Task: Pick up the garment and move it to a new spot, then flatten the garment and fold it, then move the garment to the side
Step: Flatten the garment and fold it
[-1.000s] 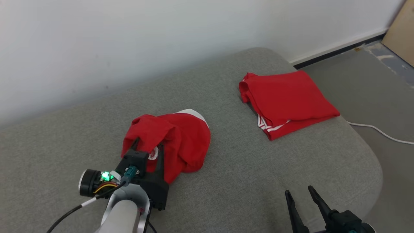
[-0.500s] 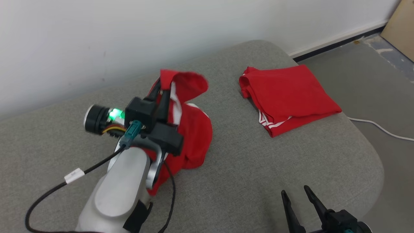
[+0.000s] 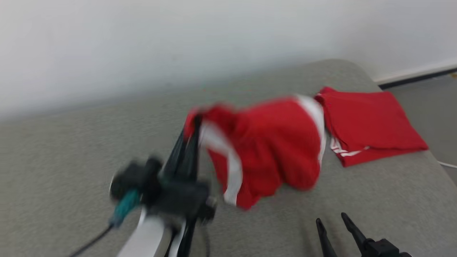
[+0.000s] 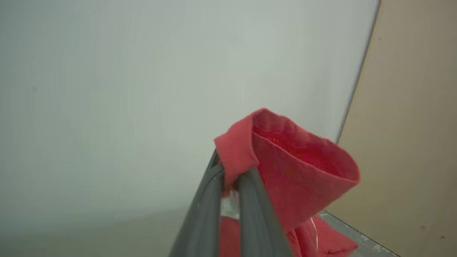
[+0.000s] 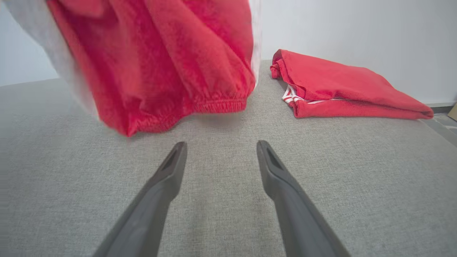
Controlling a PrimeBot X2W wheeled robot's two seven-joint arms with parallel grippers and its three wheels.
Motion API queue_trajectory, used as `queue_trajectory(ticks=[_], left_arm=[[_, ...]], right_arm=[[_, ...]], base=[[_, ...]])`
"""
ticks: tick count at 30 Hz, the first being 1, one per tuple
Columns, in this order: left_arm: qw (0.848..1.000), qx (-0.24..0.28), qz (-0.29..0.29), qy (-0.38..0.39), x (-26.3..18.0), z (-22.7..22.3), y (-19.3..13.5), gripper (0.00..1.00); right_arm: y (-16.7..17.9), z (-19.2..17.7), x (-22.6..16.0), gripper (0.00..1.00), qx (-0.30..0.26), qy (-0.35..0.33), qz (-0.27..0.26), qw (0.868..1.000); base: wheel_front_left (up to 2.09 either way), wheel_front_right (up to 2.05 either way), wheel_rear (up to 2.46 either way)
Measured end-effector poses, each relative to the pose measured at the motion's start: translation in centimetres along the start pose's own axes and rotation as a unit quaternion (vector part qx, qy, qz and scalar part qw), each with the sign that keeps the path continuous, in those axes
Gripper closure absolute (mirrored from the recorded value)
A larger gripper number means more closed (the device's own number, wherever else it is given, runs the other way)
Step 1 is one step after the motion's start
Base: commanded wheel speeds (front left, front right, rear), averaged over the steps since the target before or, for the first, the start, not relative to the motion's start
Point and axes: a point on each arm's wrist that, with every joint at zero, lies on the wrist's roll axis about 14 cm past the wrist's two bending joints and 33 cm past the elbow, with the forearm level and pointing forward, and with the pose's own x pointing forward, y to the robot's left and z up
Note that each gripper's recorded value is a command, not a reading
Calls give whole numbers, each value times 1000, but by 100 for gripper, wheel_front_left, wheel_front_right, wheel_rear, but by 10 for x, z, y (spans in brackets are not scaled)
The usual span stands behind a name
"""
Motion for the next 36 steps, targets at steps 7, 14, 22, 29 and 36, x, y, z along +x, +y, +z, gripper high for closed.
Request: queue_trajectory(ticks=[7,14,22,29,36], left_arm=[[967,-28,167,191,-153,-96,78,100],[933,-136,169,286,-217,-125,57,0],[942,-180,143,243,-201,-78,66,0],[970,-99,97,200,-142,-34,79,0],[951,-49,53,302,-82,-92,57,0]], right_arm=[[42,4,20,0,-3,-2,70,998],[65,6,29,0,-7,-3,108,994],[63,10,26,0,-6,-10,105,994],[49,7,21,0,-2,-8,79,997],[33,18,20,0,-3,-24,53,998]], base=[[0,0,0],[0,0,0],[0,0,0],[0,0,0],[0,0,0]])
